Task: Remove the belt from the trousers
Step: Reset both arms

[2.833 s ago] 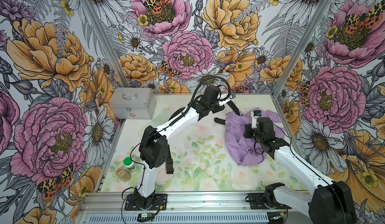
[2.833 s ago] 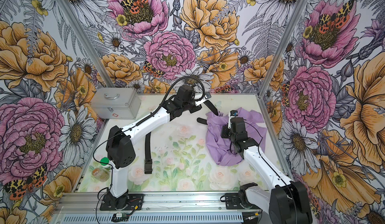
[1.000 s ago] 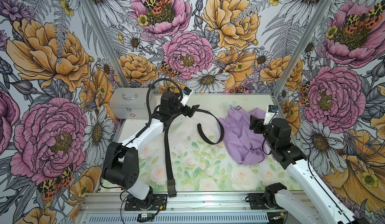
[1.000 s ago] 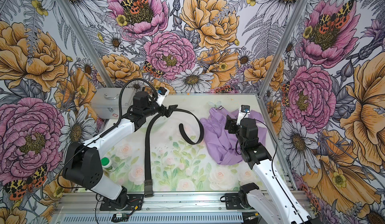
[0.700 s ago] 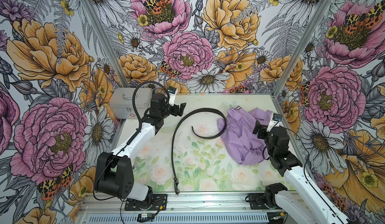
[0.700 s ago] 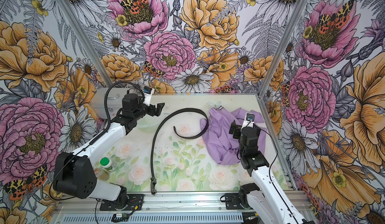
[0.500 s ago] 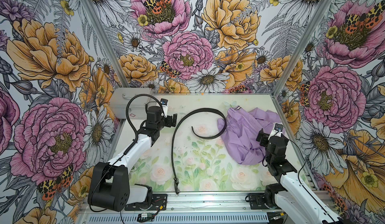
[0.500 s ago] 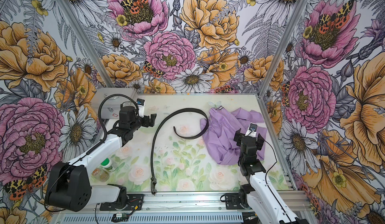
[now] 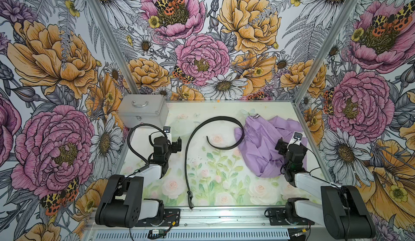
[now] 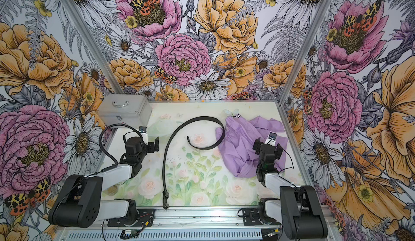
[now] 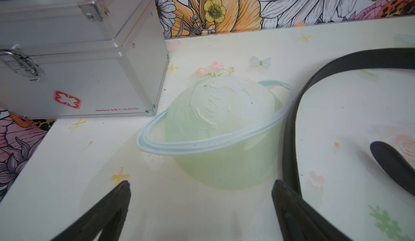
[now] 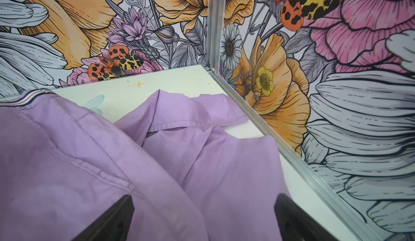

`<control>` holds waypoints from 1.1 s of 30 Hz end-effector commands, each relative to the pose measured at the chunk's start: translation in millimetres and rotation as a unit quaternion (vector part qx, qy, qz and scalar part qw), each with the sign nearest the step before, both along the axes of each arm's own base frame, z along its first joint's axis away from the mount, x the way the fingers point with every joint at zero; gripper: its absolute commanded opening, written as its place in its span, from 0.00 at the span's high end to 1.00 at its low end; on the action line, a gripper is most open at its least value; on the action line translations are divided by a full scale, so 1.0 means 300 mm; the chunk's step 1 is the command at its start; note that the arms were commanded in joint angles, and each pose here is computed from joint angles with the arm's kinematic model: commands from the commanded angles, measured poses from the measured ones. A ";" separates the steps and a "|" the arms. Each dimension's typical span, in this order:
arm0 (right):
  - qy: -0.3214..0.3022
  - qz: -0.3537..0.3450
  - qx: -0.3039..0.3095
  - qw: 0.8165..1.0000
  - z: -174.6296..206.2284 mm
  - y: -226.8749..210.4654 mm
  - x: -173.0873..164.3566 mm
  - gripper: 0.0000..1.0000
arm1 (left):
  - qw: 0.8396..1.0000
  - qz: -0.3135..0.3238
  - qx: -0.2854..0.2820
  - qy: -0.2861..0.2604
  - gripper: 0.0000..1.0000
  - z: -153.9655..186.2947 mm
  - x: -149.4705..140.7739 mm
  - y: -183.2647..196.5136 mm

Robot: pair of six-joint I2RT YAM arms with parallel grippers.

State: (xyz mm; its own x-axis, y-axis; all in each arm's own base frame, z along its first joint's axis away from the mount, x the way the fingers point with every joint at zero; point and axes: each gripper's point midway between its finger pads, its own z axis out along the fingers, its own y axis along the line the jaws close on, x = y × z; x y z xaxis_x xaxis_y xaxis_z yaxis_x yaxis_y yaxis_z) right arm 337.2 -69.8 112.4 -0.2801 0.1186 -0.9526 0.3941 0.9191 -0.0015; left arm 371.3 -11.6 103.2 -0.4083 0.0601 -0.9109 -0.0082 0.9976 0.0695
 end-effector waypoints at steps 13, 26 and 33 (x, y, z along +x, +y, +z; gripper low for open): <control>-0.006 0.141 -0.006 0.990 -0.005 0.143 0.216 0.00 | 0.994 0.039 -0.037 -0.098 0.01 0.052 0.102 0.080; -0.006 0.141 -0.011 0.990 -0.004 0.148 0.218 0.00 | 0.994 0.039 -0.036 -0.094 0.01 0.049 0.105 0.080; -0.006 0.141 -0.011 0.990 -0.005 0.148 0.218 0.00 | 0.994 0.039 -0.037 -0.093 0.01 0.048 0.106 0.081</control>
State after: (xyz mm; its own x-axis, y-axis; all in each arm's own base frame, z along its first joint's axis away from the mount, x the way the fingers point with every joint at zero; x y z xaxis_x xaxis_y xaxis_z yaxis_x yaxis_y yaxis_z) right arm 399.8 -28.3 107.9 -0.2934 0.0315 -0.9555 0.1340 0.9909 -0.0085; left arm 400.0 5.9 110.2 -0.2559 -0.0133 -0.9666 -0.0638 0.9980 0.0032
